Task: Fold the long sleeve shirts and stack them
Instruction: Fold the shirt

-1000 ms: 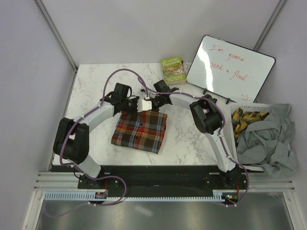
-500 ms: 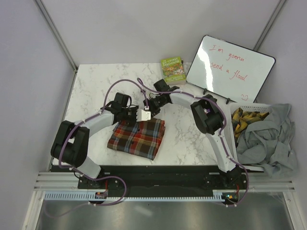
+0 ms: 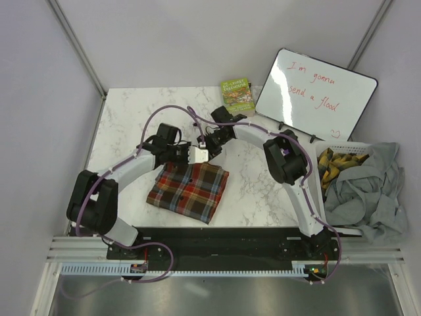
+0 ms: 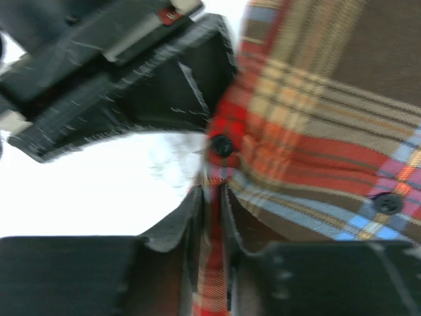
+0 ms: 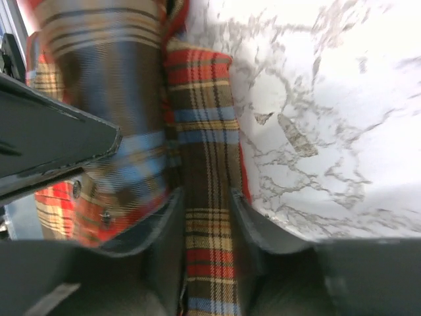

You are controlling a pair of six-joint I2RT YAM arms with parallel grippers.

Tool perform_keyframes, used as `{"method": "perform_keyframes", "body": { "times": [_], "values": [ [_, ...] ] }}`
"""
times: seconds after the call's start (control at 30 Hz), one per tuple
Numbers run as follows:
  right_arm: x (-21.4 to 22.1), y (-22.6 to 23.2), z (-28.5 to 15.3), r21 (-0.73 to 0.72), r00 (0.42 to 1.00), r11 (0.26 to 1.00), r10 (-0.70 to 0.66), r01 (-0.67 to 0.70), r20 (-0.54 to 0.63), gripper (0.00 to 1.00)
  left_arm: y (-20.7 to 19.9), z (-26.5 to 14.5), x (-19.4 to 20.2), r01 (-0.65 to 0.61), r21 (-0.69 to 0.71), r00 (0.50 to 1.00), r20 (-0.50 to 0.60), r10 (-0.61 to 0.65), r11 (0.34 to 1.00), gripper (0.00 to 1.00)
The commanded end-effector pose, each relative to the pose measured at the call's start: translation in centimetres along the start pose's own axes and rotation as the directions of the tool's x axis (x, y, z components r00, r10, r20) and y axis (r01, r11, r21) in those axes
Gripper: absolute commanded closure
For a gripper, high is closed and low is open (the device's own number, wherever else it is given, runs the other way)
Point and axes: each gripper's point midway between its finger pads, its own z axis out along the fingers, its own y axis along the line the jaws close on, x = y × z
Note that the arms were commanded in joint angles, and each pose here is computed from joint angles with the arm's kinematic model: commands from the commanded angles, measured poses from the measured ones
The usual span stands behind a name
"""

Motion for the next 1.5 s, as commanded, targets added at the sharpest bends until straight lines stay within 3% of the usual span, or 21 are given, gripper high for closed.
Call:
{"method": "perform_keyframes", "body": {
  "times": [0.0,0.17,0.23,0.47,0.5,0.53,0.63,0.73,0.87,0.9,0.93,1.2,1.3,1.33,1.47],
  "values": [
    [-5.3,-1.0,-4.5,0.077,0.99,0.995,-0.071,0.062,0.118,0.54,3.6,-0.7,-1.0,0.056,-0.062,0.998,-0.015,-0.057,0.996,0.7],
    [-7.8,-3.0,-12.2,0.185,0.973,0.983,-0.062,0.021,0.221,0.31,4.9,-2.8,0.3,0.203,-0.084,0.979,-0.007,-0.204,0.976,0.49],
    [-6.8,-2.0,-14.2,0.164,0.973,0.986,-0.034,-0.004,0.228,0.3,6.4,-4.7,-0.1,0.279,-0.107,0.96,0.052,-0.275,0.954,0.44],
    [-0.1,2.9,-12.8,0.032,0.987,0.995,0.084,-0.089,0.134,0.2,4.7,-6.2,-0.7,0.464,0.075,0.875,0.117,-0.469,0.883,0.39],
    [1.6,2.9,-12.0,0.03,0.989,0.994,0.106,-0.109,0.099,0.2,4.7,-6.2,-0.5,0.482,0.082,0.864,0.12,-0.489,0.872,0.38],
    [2.2,3.2,-12.0,0.04,0.993,0.996,0.08,-0.083,0.091,0.2,4.7,-5.9,-0.2,0.507,0.095,0.849,0.116,-0.516,0.856,0.3],
    [3.9,3.7,-11.1,0.041,0.996,0.996,0.071,-0.073,0.05,0.19,4.6,-5.9,0.3,0.574,0.146,0.803,0.09,-0.589,0.805,0.29],
    [4.6,4.4,-10.1,0.013,0.996,0.996,0.083,-0.083,0.026,0.2,5.1,-5.4,1.6,0.668,0.184,0.721,0.081,-0.688,0.721,0.28],
    [5.8,4.6,-8.9,0.009,0.997,0.997,0.072,-0.071,-0.017,0.3,4.9,-4.8,3.1,0.725,0.199,0.663,0.056,-0.746,0.659,0.27],
    [6.0,4.3,-8.5,0.012,0.997,0.997,0.07,-0.07,-0.029,0.35,4.8,-4.8,3.3,0.736,0.202,0.65,0.052,-0.758,0.646,0.28],
    [6.0,4.0,-8.4,0.02,0.997,0.998,0.065,-0.065,-0.032,0.48,4.7,-4.6,3.6,0.745,0.206,0.641,0.044,-0.767,0.634,0.29],
    [2.3,0.7,-8.0,0.11,1.0,0.994,-0.012,0.013,-0.012,0.8,4.0,-3.6,5.8,0.821,0.272,0.523,-0.007,-0.852,0.502,0.49],
    [1.7,-1.4,-7.8,0.186,0.999,0.982,-0.036,0.041,-0.031,0.87,4.0,-3.9,6.8,0.848,0.289,0.466,-0.012,-0.885,0.443,0.76],
    [1.6,-2.0,-7.8,0.206,0.998,0.977,-0.046,0.053,-0.039,0.93,4.0,-3.8,7.0,0.855,0.29,0.454,-0.018,-0.891,0.43,0.9],
    [0.1,-4.6,-8.1,0.287,0.996,0.954,-0.075,0.084,-0.041,0.99,4.3,-3.8,7.6,0.886,0.291,0.383,-0.02,-0.924,0.361,0.96]
  ]
}}
